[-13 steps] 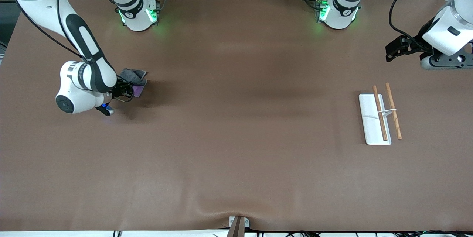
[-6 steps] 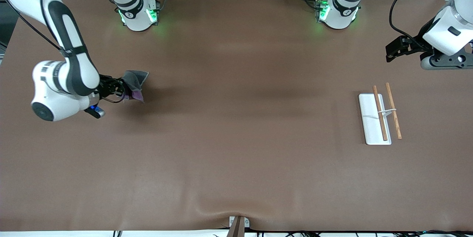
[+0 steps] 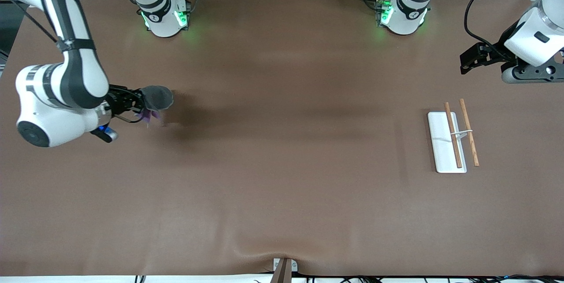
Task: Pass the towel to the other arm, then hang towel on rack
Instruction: 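Lift the grey towel with the right gripper off the table, then carry the towel toward the left gripper while the left gripper approaches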
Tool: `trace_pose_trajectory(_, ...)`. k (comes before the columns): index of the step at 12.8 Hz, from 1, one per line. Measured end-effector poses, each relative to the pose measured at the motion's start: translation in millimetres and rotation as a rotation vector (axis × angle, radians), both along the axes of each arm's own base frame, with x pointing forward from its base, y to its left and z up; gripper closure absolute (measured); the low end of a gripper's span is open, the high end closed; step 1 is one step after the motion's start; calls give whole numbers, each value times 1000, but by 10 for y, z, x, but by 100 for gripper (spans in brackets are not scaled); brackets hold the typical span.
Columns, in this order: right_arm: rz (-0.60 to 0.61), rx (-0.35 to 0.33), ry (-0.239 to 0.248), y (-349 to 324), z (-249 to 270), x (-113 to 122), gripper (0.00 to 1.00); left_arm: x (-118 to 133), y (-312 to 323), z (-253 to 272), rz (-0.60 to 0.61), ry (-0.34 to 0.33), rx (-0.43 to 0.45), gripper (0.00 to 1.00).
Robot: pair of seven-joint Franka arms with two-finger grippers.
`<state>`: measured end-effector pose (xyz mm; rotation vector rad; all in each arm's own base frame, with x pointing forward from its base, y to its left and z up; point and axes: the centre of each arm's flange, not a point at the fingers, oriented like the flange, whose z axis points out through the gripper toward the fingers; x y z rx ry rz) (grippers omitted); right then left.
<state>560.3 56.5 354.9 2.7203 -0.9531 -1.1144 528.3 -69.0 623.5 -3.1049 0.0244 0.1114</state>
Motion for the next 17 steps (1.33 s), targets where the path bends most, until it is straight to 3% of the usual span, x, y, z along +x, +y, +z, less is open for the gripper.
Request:
trace_pose_trajectory(8,-231,40,7,1573,690,30,98,-4,13,6,2,2,0,0)
trace_pose_trajectory(11,-363,41,-28,2232,796,-17,98,-12,15,7,3,5,1,0)
trace_pose_trajectory(15,-473,26,-117,3032,946,-165,98,-13,15,7,3,6,1,0)
trace_pose_trajectory(17,-529,41,-109,3237,913,-192,98,-14,15,7,3,7,1,0)
